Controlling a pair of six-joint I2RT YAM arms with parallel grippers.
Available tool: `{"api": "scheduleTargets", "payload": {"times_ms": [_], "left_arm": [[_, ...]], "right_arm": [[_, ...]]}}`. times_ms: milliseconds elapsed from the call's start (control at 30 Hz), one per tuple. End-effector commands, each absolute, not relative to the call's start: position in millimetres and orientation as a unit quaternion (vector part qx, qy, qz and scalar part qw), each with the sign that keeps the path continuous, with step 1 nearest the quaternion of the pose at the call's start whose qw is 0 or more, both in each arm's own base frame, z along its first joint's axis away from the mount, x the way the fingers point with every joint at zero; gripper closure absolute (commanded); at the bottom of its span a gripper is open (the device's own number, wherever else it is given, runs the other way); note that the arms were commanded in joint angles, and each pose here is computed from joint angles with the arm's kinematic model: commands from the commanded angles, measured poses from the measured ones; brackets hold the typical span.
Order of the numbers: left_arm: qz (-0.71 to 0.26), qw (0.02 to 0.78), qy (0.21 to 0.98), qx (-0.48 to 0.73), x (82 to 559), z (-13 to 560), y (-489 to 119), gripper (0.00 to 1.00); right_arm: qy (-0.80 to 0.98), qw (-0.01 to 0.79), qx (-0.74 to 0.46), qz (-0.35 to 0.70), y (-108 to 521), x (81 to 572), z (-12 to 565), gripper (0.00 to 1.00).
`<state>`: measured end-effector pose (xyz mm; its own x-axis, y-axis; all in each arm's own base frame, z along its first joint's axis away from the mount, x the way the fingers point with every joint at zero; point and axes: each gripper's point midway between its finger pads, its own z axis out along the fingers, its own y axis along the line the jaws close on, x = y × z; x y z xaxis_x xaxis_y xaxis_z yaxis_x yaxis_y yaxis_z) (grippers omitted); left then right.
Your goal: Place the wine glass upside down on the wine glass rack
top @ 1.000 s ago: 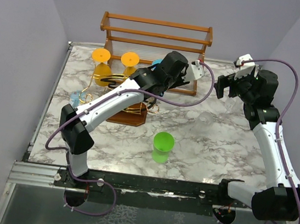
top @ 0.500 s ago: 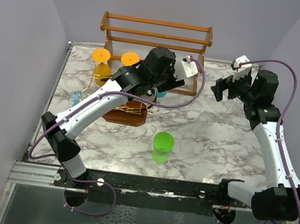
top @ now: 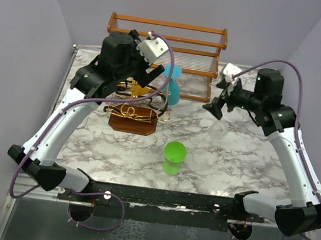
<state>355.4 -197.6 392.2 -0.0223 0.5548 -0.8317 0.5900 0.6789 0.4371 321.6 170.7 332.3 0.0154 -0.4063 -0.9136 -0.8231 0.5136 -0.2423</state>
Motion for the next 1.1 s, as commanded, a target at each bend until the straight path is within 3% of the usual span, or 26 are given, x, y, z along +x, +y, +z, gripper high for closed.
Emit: {"api": "scheduleTargets", "payload": {"times_ms": [0,300,767,1067], "left_arm": [[-0.040,0.612,0.717,0.331,352.8,418.2,-164.7,0.01],[-0.020,0.634,0.732,0.248,365.4,426.9,-113.2,0.01],[-0.030,0.624,0.743,0.239,370.8,412.4,-102.2,0.01],[-0.032,0.621,0.744,0.243,371.1,410.0,-102.4,0.01]], "right_arm": [[0.656,0.470,-0.549,0.218,208.8,273.3,300.8,0.04],[0.610,0.372,-0.655,0.244,256.7,203.7,253.2,0.06],[0.643,0.307,-0.668,0.213,271.3,191.9,182.2,0.19],[0.653,0.285,-0.674,0.193,265.4,194.7,168.9,0.42]]}}
